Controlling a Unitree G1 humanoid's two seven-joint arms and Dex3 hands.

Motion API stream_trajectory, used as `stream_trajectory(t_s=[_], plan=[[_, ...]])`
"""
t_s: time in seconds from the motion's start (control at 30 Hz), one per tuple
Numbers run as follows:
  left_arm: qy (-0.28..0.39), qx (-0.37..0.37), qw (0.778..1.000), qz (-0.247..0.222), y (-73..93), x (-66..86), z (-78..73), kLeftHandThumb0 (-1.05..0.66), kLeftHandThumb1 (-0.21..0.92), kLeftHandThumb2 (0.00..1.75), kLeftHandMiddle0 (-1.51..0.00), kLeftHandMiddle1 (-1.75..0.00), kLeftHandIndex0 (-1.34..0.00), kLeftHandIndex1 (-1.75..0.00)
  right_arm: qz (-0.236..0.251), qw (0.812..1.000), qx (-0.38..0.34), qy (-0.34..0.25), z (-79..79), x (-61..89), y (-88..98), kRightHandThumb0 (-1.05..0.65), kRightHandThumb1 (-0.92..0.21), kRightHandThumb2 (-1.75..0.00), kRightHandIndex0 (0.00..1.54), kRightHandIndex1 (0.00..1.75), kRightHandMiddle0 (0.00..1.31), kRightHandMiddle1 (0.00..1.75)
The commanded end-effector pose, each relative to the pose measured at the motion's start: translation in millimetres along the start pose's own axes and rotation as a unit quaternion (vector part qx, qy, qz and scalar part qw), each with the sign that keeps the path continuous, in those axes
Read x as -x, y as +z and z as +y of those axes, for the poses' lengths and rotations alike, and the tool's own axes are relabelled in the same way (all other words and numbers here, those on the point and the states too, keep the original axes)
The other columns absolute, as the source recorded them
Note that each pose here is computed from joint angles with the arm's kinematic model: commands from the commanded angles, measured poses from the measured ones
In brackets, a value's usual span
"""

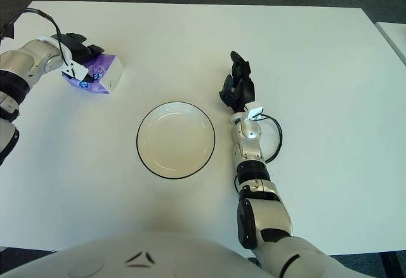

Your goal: Put the tissue paper into the plate.

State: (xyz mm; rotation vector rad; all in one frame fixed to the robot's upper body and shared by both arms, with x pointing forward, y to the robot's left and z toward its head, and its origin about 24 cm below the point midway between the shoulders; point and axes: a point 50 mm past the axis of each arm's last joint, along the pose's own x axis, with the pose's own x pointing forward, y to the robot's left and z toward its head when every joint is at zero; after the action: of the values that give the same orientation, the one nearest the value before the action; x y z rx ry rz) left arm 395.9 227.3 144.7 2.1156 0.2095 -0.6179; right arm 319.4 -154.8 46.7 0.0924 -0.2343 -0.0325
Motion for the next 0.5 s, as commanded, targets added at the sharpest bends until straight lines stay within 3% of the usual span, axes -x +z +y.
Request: stream_trajectory(t_s=[0.0, 0.03, 0.1, 0.2, 0.47], plan=[[-0.154, -0.020, 0.985, -0.080, 66.8, -18.7, -90.6, -0.66, 0.57, 0.49, -0.50, -0.42, -0.25, -1.52, 0.170, 0.984, -0.016, -0.046, -15.1, 63.1, -65.6, -0.63, -0.92, -0.89, 0.20, 0.00, 0.00, 0.51], [-0.150, -0.015, 0.985, -0.081, 66.4, -18.3, -91.1, -0.64, 0.54, 0.54, -0.51, -0.46, -0.27, -1.56, 0.171, 0.984, -0.016, -0.046, -15.3, 63.2, -65.7, -0.63, -0.92, -0.89, 0.20, 0.00, 0.00, 0.51], [-0.146, -0.011, 0.986, -0.083, 66.0, -17.8, -91.7, -0.52, 0.49, 0.78, -0.54, -0.62, -0.51, -1.51, 0.171, 0.984, -0.016, -0.046, -15.6, 63.3, -65.9, -0.63, -0.92, -0.89, 0.20, 0.00, 0.00, 0.51], [-0.131, -0.007, 0.987, -0.088, 65.3, -16.9, -91.3, -0.47, 0.46, 0.90, -0.55, -0.73, -0.62, -1.49, 0.171, 0.984, -0.015, -0.047, -15.7, 63.2, -65.8, -0.63, -0.92, -0.89, 0.20, 0.00, 0.00, 0.50], [-0.090, 0.012, 0.990, -0.105, 62.7, -12.8, -89.6, -0.44, 0.46, 0.96, -0.60, -0.86, -0.64, -1.51, 0.171, 0.984, -0.016, -0.049, -16.6, 63.7, -65.5, -0.64, -0.92, -0.89, 0.19, 0.00, 0.00, 0.48]])
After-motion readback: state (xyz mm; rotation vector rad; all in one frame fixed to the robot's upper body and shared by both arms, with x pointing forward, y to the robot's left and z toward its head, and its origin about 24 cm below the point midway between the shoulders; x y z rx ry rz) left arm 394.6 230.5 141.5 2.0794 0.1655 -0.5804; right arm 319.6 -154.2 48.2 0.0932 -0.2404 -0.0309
